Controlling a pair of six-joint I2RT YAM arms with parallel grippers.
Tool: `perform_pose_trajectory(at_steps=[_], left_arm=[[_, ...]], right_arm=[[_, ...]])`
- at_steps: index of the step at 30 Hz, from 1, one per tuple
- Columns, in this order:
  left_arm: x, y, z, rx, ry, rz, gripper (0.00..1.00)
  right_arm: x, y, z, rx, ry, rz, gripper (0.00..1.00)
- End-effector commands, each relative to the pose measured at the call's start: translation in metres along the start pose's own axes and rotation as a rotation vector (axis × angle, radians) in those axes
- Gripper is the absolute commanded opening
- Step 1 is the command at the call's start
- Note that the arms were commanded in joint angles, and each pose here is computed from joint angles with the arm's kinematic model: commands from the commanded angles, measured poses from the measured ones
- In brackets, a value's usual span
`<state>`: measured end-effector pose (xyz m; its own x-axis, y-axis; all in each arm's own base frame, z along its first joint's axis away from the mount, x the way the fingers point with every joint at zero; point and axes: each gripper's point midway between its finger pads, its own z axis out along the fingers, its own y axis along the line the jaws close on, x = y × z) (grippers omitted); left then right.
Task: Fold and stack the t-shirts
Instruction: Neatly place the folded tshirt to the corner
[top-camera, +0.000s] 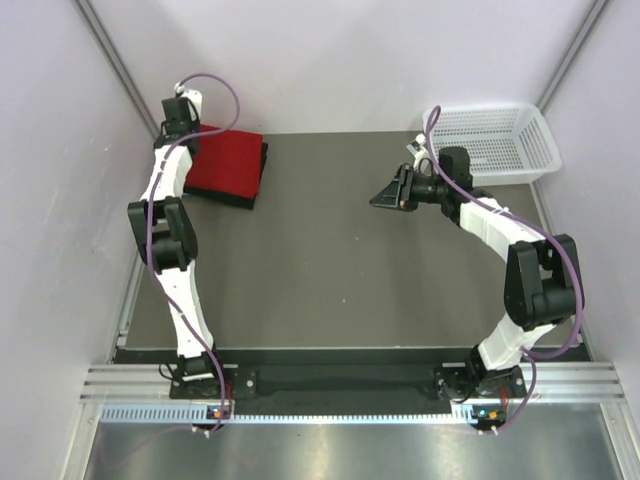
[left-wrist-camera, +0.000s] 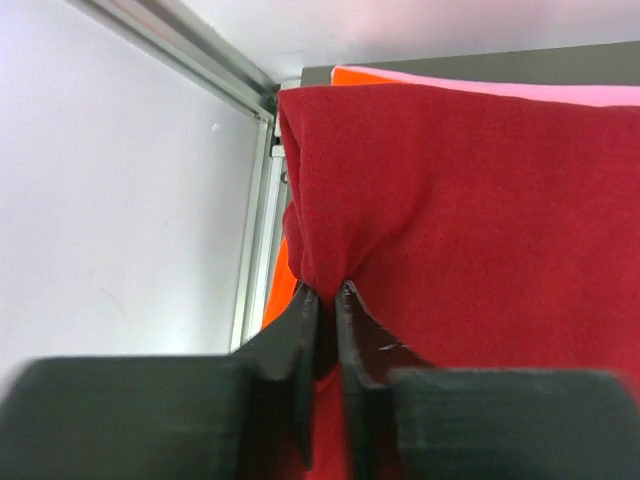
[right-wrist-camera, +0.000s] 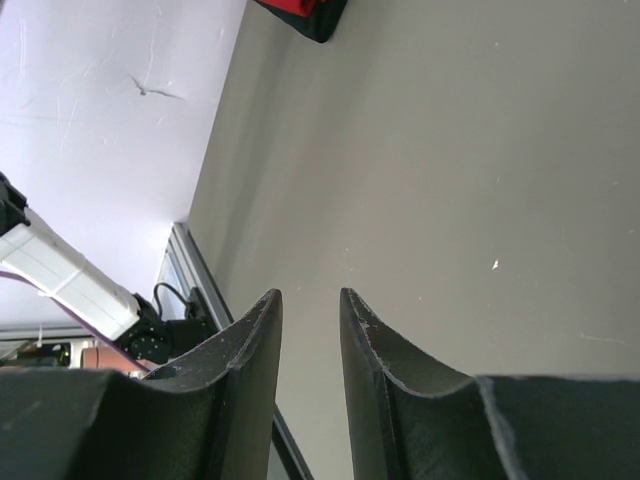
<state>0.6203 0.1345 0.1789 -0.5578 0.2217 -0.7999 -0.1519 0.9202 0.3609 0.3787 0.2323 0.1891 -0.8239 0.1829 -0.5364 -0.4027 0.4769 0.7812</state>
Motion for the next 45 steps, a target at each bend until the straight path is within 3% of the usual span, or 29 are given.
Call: perform_pose_trajectory(at_steps=[1,5,6,7,11,12,13,14,15,16,17,18,19,25,28,35,39,45], left_arm=[[-0.037,0.024,0.003,-0.1,-0.137,-0.099,0.19],[-0.046,0.032,-0.014,-0.161,-0.132,-0.202,0.5],[-0.058,0.031,-0.027,-0.168,-0.148,-0.221,0.71],[-0.062,0.03,-0.036,-0.176,-0.151,-0.248,0.76],[-0.089,0.021,-0.084,-0.196,-0.171,-0.327,0.77],[-0.098,0.003,-0.103,-0.102,-0.174,-0.321,0.77],[-0.101,-0.013,-0.113,-0.027,-0.172,-0.385,0.91],[-0.103,-0.024,-0.122,0.032,-0.163,-0.418,0.93],[-0.103,-0.057,-0.144,0.222,-0.141,-0.426,0.93],[-0.101,-0.072,-0.156,0.314,-0.122,-0.465,0.98],[-0.099,-0.086,-0.17,0.395,-0.109,-0.487,0.99],[-0.09,-0.126,-0.202,0.548,-0.08,-0.474,0.99],[-0.088,-0.138,-0.217,0.598,-0.073,-0.505,0.99],[-0.033,-0.228,-0.337,0.96,-0.026,-0.438,0.99],[-0.003,-0.25,-0.395,1.144,-0.045,-0.438,0.99],[0.028,-0.233,-0.419,1.132,-0.086,-0.5,0.99],[0.024,-0.225,-0.431,1.146,-0.14,-0.503,0.99],[0.018,-0.22,-0.44,1.163,-0.17,-0.512,0.99]], right_arm=[[-0.013,0.002,-0.005,-0.008,-0.043,-0.058,0.31],[-0.013,0.001,-0.005,0.001,-0.043,-0.056,0.31],[-0.012,0.0,-0.006,0.01,-0.038,-0.052,0.32],[-0.016,0.002,-0.007,0.018,-0.048,-0.064,0.33],[-0.021,0.01,-0.016,0.048,-0.064,-0.073,0.37],[-0.021,0.013,-0.018,0.052,-0.066,-0.068,0.39],[-0.022,0.021,-0.023,0.051,-0.077,-0.075,0.44],[-0.023,0.022,-0.026,0.062,-0.088,-0.072,0.46],[-0.02,0.024,-0.028,0.071,-0.085,-0.064,0.49],[-0.019,0.032,-0.035,0.073,-0.098,-0.071,0.62],[-0.019,0.032,-0.038,0.098,-0.113,-0.073,0.71],[-0.015,0.032,-0.042,0.119,-0.111,-0.069,0.8],[-0.012,0.038,-0.05,0.13,-0.124,-0.082,0.99],[0.013,0.055,-0.086,0.213,-0.139,-0.119,1.0],[0.023,0.069,-0.112,0.261,-0.179,-0.149,1.0],[0.03,0.072,-0.142,0.331,-0.307,-0.173,1.0],[0.032,0.073,-0.151,0.318,-0.43,-0.137,1.0],[0.035,0.074,-0.152,0.292,-0.456,-0.136,1.0]])
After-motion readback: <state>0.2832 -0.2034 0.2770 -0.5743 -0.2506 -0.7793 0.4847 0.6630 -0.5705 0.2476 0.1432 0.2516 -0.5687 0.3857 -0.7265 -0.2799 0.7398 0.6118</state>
